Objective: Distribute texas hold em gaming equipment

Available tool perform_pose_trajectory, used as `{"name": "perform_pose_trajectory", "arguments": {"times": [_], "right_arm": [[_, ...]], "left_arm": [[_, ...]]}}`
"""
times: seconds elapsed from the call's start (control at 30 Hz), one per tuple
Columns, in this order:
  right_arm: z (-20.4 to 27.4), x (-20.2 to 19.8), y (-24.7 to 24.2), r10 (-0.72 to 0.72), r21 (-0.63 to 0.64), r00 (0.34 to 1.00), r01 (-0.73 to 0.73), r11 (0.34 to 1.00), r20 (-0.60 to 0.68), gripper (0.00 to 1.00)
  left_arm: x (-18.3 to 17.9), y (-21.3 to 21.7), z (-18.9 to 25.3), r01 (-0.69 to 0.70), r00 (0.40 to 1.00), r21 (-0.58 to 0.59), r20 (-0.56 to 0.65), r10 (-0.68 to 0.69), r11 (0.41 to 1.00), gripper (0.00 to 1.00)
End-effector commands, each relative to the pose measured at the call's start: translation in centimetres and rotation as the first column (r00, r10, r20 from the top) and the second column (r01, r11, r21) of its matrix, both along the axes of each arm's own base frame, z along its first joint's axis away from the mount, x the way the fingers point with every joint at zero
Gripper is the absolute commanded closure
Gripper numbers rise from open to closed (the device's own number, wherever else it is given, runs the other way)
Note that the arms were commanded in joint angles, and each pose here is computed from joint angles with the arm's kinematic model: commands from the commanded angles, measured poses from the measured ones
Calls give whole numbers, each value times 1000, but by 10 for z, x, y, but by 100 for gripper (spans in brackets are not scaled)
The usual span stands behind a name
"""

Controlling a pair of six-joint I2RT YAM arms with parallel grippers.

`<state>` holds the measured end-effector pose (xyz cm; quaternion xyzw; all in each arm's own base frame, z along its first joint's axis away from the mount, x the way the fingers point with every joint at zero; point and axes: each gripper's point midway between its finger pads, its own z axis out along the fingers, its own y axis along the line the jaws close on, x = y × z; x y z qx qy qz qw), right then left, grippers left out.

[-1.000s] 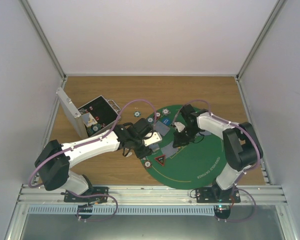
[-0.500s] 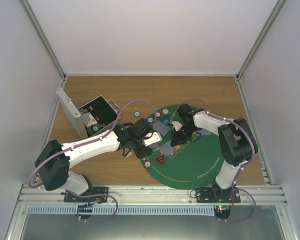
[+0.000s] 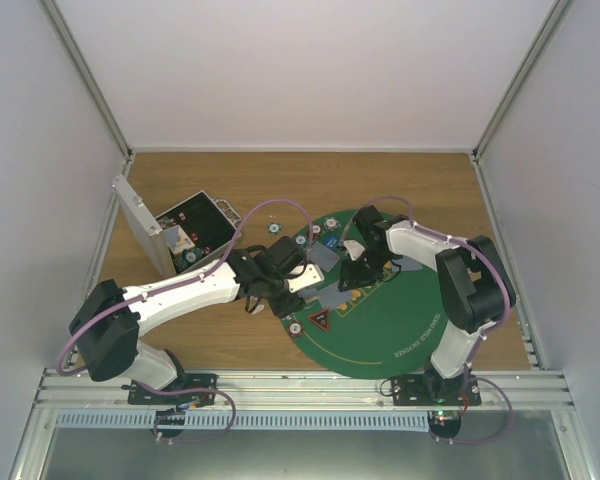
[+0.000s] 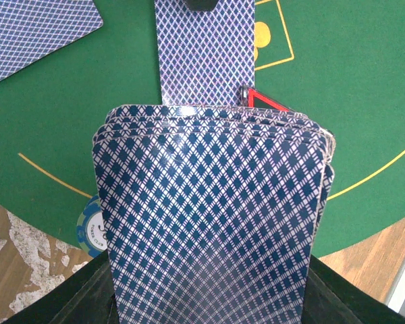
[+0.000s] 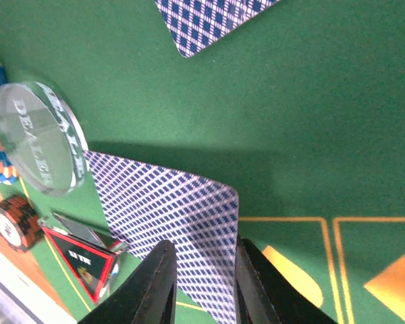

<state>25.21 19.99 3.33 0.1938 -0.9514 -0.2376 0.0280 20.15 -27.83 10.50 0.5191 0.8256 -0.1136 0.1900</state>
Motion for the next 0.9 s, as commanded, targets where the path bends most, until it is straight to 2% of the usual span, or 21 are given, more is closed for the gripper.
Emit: {"name": "perform_pose_trajectory", "arguments": {"times": [0.0, 0.17, 0.33, 0.43, 0.5, 0.67, 0.77, 0.87], "right_arm": [[10, 5, -7, -4, -54, 999, 6, 999, 43, 73], [20, 5, -18, -15, -109, 998, 22, 994, 67, 63], [39, 7, -19, -40, -102, 994, 50, 994, 100, 46], [61, 7, -5, -54, 1, 992, 54, 999, 114, 38], [84, 7, 11, -61, 114, 989, 46, 992, 133, 34], [126, -8, 45, -63, 400, 993, 18, 916, 99, 27], [129, -19, 50, -53, 463, 997, 19, 886, 61, 25], [120, -25, 49, -46, 458, 998, 26, 888, 33, 25]], "left_arm": [[1, -3, 7, 9, 1000, -31, 25, -8, 999, 42], [1, -3, 7, 11, 1000, -32, 23, -10, 999, 42], [1, -3, 8, 11, 1000, -34, 26, -10, 999, 42], [1, -3, 9, 11, 1000, -34, 30, -10, 999, 42], [1, -3, 9, 10, 999, -35, 32, -9, 999, 42], [1, -3, 10, 8, 999, -34, 33, -7, 999, 42], [1, -3, 11, 9, 999, -39, 35, -8, 999, 42], [1, -4, 11, 11, 999, -42, 32, -9, 999, 42]]}}
